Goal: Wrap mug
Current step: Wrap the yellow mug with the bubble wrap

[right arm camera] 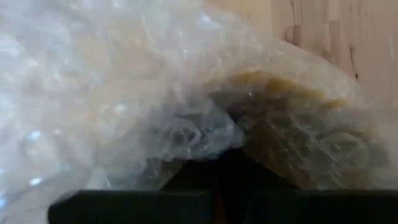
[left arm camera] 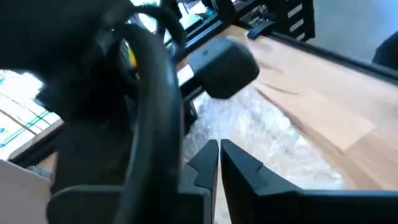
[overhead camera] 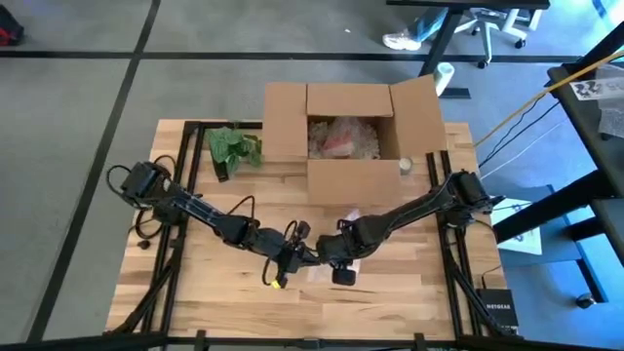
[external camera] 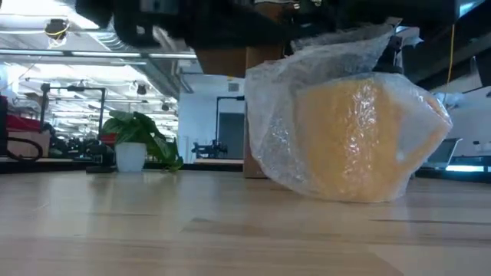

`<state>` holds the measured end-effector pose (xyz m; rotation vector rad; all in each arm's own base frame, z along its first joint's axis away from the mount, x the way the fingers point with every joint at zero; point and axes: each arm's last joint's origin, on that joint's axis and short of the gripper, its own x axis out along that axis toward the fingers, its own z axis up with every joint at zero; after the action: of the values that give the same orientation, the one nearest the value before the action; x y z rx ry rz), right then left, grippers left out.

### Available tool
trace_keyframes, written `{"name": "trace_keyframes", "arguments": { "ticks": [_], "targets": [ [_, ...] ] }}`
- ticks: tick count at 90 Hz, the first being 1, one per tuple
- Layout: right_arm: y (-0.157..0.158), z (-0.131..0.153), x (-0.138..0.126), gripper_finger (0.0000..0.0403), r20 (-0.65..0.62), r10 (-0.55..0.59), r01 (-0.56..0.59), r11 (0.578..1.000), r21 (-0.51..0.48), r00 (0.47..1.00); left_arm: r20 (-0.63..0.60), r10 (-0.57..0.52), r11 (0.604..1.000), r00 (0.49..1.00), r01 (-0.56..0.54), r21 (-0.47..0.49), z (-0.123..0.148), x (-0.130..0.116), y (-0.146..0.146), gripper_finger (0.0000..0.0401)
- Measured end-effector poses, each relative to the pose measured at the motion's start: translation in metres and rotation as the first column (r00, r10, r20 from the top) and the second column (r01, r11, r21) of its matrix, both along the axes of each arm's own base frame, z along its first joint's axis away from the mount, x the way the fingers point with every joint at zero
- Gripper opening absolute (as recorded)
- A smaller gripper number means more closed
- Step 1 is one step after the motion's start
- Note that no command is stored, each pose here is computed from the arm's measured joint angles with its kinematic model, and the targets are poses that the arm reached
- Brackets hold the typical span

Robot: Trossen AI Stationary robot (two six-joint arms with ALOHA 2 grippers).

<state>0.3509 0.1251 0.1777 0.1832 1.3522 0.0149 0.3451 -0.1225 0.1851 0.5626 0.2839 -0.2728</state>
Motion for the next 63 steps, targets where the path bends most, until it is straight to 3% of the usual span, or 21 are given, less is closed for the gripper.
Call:
{"name": "trace_keyframes", "arguments": {
  "ticks": [63],
  "targets": [
    [0.0, 0.008, -0.002, 0.0, 0.001, 0.011, -0.011, 1.0, -0.001, 1.0, 0.018, 0.028, 1.0, 0.999, -0.028, 0.006, -0.013, 0.011, 0.012, 0.0]
  ]
}}
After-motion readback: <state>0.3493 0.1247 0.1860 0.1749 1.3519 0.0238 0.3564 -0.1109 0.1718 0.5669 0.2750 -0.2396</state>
